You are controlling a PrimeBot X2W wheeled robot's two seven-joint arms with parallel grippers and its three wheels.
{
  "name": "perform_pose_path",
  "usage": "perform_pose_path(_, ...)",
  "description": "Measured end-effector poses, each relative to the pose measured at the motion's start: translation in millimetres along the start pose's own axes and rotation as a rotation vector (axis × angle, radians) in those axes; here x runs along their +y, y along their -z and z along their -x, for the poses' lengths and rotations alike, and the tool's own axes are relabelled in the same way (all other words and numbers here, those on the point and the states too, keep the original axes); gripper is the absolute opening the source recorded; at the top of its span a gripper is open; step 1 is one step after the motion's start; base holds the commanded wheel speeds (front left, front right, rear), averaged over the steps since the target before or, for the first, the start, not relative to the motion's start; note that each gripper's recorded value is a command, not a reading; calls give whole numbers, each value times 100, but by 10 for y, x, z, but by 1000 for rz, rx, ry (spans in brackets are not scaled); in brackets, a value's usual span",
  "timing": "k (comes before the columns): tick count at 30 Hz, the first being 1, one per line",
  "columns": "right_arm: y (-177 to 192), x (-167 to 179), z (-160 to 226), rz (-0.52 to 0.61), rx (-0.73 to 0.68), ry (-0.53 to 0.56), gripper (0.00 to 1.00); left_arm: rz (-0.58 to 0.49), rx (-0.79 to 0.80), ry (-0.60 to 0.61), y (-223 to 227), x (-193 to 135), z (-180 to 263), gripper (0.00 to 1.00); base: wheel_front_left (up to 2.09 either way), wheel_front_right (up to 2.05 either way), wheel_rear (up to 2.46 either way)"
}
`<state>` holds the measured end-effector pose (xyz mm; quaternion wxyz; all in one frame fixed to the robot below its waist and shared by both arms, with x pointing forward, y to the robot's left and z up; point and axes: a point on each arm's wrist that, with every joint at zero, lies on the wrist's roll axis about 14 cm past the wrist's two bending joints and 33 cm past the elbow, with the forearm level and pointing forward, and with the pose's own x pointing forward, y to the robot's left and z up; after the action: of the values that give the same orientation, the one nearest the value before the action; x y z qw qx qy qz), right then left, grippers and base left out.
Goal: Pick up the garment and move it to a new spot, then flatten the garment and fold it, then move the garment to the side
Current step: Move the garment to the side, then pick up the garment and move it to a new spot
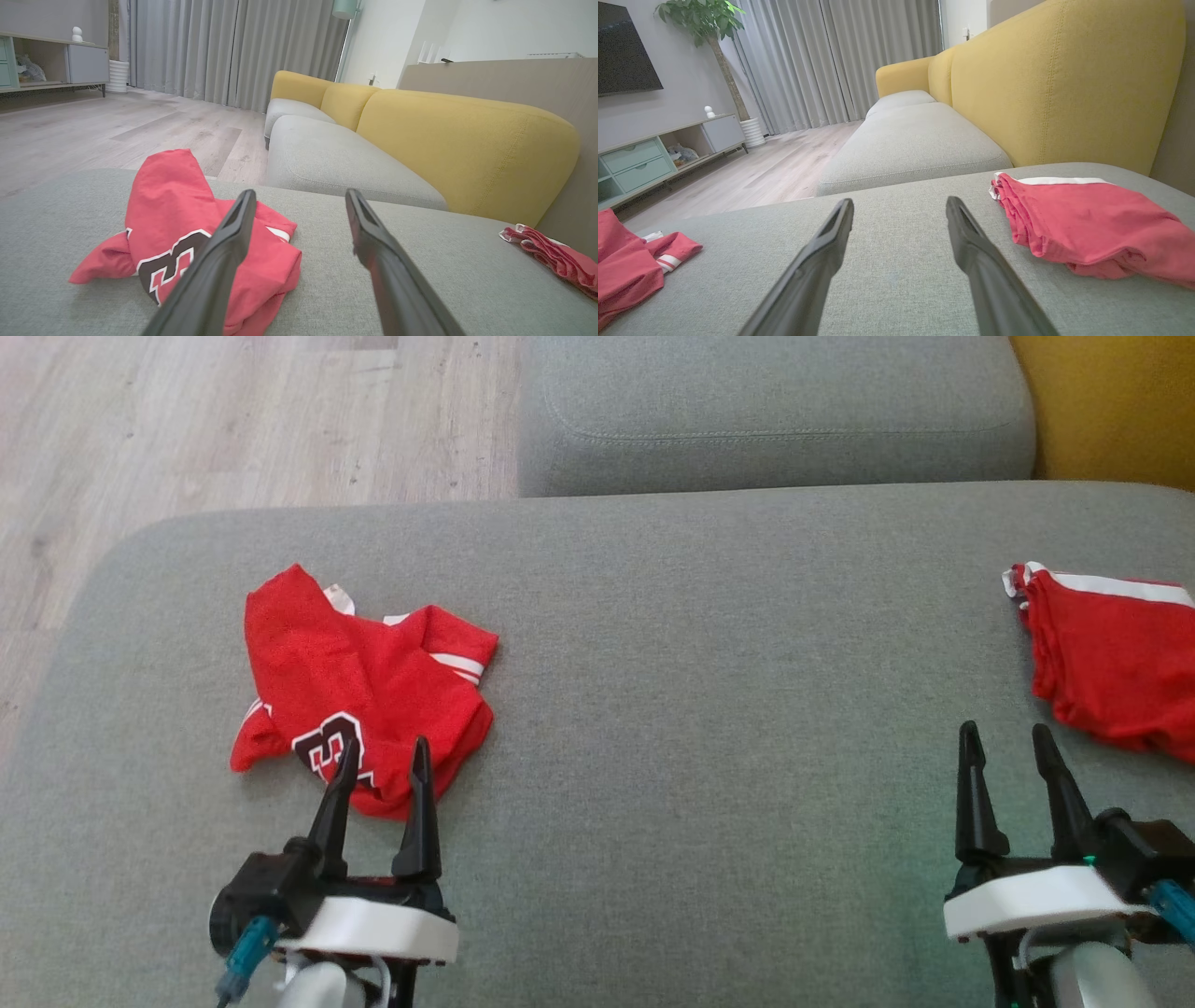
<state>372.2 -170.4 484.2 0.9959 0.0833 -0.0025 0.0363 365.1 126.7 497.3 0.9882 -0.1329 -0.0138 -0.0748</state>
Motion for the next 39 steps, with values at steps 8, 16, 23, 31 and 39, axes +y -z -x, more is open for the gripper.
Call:
perform_pose_path(8,-11,31,-16,0,-5,-10,100,-1,-1,-5,-3,14,12,100,0,0,0)
perform_pose_path(16,-23,59,-26,-11,-9,-16,100,-2,-4,-13,-14,36,30,100,0,0,0)
perform_pose_path(23,28,454,-136,-25,6,-133,100,-7,-16,-116,-57,314,178,100,0,0,0)
perform_pose_path(31,138,1063,-239,-44,43,-310,100,-14,-58,-261,-187,728,476,100,0,0,0)
perform_pose_path(39,273,1606,-243,-60,90,-467,100,-24,-90,-392,-287,1071,804,100,0,0,0)
